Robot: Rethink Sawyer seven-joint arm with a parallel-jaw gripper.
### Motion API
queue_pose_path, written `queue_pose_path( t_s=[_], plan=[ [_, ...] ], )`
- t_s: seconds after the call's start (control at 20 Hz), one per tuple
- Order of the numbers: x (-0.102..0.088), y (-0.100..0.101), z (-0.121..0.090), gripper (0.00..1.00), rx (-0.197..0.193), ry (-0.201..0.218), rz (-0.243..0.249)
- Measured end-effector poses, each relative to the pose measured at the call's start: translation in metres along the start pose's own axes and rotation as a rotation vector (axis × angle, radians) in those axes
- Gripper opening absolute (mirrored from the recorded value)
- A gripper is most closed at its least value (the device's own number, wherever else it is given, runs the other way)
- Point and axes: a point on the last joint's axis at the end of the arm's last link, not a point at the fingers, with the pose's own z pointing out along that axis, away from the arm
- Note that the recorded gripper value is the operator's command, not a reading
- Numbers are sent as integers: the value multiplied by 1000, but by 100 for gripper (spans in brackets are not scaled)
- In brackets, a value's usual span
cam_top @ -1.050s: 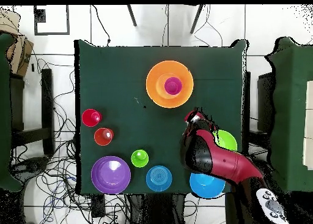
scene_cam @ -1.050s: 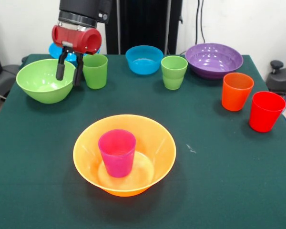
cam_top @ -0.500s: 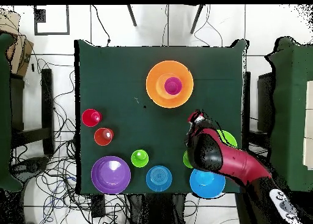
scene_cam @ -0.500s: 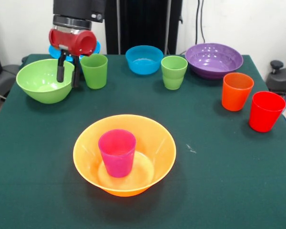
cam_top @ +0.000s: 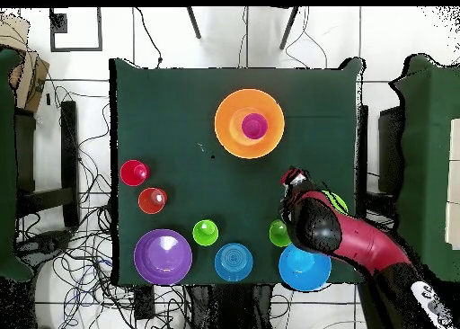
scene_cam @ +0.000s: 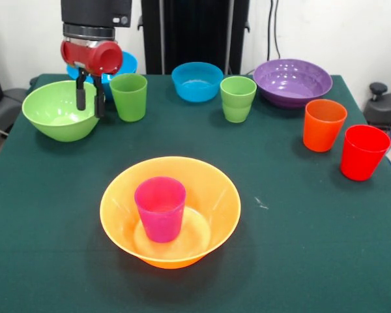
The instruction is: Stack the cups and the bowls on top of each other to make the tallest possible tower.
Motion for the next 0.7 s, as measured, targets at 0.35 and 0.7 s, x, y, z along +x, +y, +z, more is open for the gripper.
queue_pose_path(
  t_s=[0.35, 0.7],
  plan=[
    [11, 8, 4, 100, -9, 21, -30],
    [25, 16, 9, 100, -15, 40, -63]
  ],
)
